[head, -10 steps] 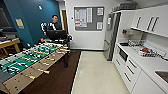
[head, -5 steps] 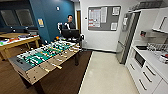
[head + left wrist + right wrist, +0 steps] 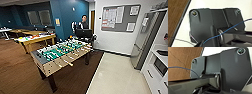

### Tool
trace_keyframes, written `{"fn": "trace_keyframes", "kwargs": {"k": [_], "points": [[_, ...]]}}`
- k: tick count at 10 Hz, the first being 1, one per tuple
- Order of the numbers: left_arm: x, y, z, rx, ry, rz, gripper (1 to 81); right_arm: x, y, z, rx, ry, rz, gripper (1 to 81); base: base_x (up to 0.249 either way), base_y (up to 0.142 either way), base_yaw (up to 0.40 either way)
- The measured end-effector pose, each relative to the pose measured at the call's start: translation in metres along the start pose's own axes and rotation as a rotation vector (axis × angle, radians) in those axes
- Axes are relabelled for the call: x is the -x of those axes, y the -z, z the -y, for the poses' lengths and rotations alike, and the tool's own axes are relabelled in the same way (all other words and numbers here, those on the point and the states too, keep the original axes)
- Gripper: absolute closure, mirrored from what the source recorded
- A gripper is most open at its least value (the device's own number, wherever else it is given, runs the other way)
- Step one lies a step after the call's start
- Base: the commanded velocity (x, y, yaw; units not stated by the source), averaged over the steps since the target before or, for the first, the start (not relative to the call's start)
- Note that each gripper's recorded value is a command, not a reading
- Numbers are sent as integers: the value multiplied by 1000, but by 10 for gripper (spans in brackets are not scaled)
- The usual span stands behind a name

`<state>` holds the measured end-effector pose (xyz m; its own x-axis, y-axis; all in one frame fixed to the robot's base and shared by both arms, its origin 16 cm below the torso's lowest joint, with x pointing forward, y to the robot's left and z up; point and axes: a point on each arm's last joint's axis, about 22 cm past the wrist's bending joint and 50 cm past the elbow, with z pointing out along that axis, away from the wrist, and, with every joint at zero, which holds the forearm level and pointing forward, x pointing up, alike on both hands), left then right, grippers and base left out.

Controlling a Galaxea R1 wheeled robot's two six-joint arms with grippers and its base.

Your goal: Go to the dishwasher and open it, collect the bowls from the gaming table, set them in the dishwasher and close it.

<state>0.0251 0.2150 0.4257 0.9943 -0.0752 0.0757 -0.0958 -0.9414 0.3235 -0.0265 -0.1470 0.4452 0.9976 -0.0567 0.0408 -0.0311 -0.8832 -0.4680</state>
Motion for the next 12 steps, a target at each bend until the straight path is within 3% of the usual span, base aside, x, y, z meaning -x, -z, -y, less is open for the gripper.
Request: {"fn": "trace_keyframes", "kwargs": {"k": [12], "points": [[0, -1, -2, 1, -3, 0, 10, 0, -2, 4, -5, 7, 4, 10, 0, 0, 373]]}}
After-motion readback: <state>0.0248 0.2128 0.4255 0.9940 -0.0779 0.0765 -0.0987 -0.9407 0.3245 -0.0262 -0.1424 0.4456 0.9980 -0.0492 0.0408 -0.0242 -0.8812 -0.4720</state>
